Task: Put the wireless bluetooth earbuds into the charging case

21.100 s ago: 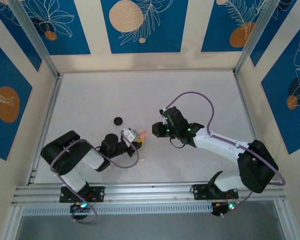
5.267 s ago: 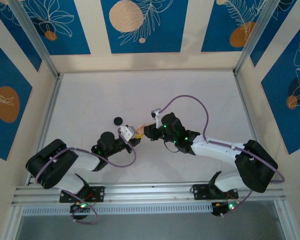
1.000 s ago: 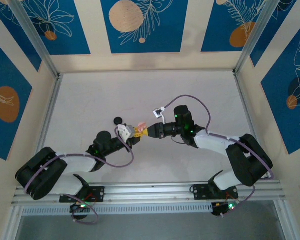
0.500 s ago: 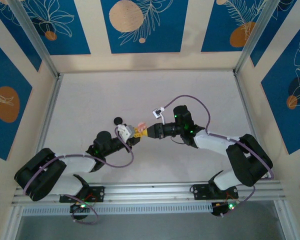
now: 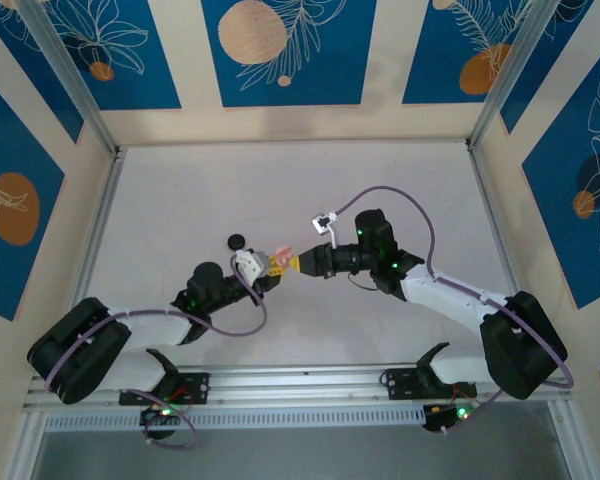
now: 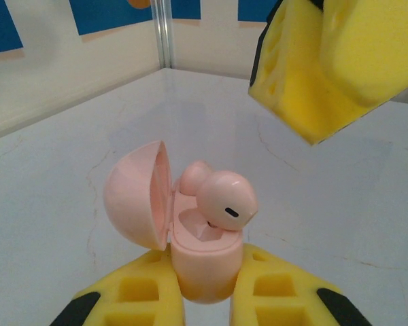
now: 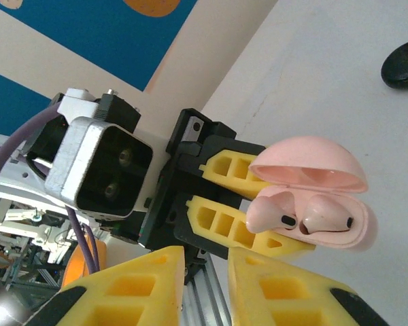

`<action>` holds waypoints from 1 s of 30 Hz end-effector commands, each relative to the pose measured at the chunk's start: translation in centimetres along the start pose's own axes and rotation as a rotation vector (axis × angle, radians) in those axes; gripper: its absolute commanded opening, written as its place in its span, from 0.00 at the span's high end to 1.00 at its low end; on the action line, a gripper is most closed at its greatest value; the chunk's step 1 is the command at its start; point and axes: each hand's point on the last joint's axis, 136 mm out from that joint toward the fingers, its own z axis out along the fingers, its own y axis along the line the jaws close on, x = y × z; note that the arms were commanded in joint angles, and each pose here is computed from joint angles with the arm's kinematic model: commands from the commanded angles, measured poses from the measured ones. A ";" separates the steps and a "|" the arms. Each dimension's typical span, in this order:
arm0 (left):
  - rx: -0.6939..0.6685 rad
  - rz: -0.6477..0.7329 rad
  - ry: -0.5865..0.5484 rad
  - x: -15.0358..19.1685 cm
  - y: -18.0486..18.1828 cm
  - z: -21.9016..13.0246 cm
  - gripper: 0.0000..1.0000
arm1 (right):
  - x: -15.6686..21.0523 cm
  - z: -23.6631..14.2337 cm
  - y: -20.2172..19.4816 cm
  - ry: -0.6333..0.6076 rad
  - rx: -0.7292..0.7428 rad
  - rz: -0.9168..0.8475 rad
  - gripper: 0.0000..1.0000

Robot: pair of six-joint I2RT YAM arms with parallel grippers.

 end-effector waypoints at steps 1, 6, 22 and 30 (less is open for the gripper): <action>0.029 0.028 -0.043 -1.6 -0.6 0.1 0.91 | -0.7 0.5 0.7 0.003 -0.004 -0.032 0.78; 0.031 0.029 -0.044 -1.6 -0.6 0.2 0.91 | -1.0 1.0 1.0 0.009 -0.014 -0.044 0.80; 0.033 0.032 -0.046 -1.8 -0.6 0.2 0.91 | -0.9 2.2 0.2 0.031 -0.016 -0.028 0.81; 0.039 0.031 -0.042 -1.7 -0.8 0.2 0.91 | -1.1 2.6 -0.1 0.026 -0.019 -0.031 0.81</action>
